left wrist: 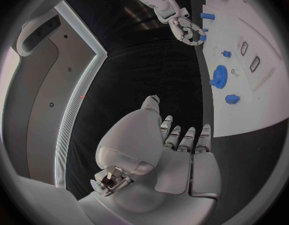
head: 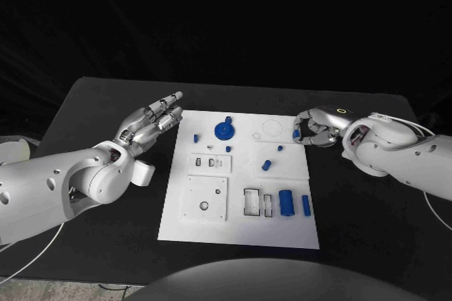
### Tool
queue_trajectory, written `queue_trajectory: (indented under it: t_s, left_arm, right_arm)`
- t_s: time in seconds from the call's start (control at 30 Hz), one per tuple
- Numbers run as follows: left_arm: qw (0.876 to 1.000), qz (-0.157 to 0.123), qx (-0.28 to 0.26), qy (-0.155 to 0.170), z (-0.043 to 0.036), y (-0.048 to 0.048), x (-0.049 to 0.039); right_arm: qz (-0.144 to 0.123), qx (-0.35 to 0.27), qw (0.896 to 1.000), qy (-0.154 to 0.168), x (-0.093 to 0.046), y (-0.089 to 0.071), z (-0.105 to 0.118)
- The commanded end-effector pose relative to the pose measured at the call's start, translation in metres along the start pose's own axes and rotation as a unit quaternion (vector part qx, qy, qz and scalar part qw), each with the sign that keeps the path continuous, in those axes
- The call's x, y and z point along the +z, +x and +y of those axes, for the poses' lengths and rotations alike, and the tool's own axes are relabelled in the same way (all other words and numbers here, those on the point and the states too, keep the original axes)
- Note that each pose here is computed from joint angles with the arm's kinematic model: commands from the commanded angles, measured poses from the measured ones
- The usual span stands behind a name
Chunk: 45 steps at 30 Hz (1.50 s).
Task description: Assemble the parts on the task board
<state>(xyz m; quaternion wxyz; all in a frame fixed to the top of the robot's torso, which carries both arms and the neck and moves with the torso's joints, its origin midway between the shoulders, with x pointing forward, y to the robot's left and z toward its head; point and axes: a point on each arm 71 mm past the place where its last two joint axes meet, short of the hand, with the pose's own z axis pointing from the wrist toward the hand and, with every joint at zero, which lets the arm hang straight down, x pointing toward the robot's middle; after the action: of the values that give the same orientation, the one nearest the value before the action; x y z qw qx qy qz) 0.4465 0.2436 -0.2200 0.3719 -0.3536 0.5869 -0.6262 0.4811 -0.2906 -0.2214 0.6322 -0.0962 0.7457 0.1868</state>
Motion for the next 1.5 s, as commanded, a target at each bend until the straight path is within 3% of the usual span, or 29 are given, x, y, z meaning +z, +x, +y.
queue_trajectory:
  t_s: [0.03,0.23,0.43,0.7,0.87,1.13,1.37,1.5]
  left_arm:
    - [1.000,0.010,-0.006,0.003,-0.0003,0.0019,0.0004]
    - [1.000,0.009,-0.008,0.001,0.0005,0.0014,0.0003]
    - [1.000,0.006,-0.007,-0.001,0.0009,-0.0009,-0.0011]
    - [1.000,0.006,-0.008,-0.002,0.0016,-0.0004,-0.0010]
    - [1.000,0.007,-0.008,-0.002,0.0023,0.0010,-0.0002]
    - [1.000,0.005,-0.008,-0.003,0.0025,0.0002,-0.0009]
    - [1.000,0.004,-0.008,-0.004,0.0024,0.0002,-0.0016]
    - [1.000,0.004,-0.009,-0.004,0.0025,0.0002,-0.0017]
  right_arm:
    - [-0.012,-0.002,1.000,-0.010,0.000,-0.001,0.002]
    - [-0.033,0.003,0.999,-0.021,0.000,-0.004,0.004]
    - [-0.072,0.012,0.997,-0.033,-0.001,-0.010,0.011]
    - [-0.092,0.030,0.993,-0.067,0.001,-0.031,0.049]
    - [-0.080,0.050,0.990,-0.105,0.006,-0.029,0.093]
    - [-0.036,0.070,0.988,-0.129,0.024,0.002,0.151]
    - [0.009,0.059,0.990,-0.130,0.034,0.027,0.179]
    - [0.016,0.051,0.990,-0.127,0.036,0.031,0.185]
